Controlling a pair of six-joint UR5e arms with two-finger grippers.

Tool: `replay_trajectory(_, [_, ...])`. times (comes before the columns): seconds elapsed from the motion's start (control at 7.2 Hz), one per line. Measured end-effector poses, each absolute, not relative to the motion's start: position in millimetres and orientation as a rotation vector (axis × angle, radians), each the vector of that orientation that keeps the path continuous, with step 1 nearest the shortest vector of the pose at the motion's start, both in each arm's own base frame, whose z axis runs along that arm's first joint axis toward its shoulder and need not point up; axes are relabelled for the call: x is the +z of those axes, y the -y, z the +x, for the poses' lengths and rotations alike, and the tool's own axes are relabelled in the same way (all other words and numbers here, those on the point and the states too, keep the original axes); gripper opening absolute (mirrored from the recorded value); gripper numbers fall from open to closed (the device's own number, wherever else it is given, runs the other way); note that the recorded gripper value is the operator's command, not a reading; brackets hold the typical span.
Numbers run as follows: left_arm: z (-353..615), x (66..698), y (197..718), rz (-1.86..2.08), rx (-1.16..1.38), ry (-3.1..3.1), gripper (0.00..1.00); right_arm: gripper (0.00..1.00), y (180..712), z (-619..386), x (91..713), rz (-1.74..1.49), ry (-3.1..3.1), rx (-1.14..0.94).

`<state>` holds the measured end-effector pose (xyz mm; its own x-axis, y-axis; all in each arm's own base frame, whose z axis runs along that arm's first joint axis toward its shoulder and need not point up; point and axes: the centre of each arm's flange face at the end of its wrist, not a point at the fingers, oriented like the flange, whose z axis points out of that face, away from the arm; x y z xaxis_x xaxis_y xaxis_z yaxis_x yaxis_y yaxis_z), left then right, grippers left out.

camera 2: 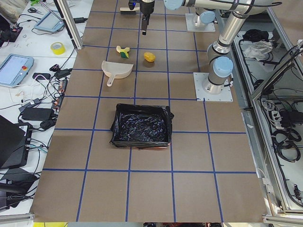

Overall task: Sweep and dump trash into bin
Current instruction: 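Lower the left gripper to the dustpan handle while the right descends to the brush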

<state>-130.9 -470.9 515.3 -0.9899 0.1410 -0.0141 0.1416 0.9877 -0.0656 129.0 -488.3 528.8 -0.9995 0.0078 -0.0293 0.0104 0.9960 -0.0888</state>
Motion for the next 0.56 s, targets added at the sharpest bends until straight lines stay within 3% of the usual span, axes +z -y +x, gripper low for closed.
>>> replay_trajectory(0.56, [-72.5,475.2,511.7,0.14,-0.029,-3.058,1.0,1.0,516.0,85.5,471.4,-0.076,-3.188,-0.037])
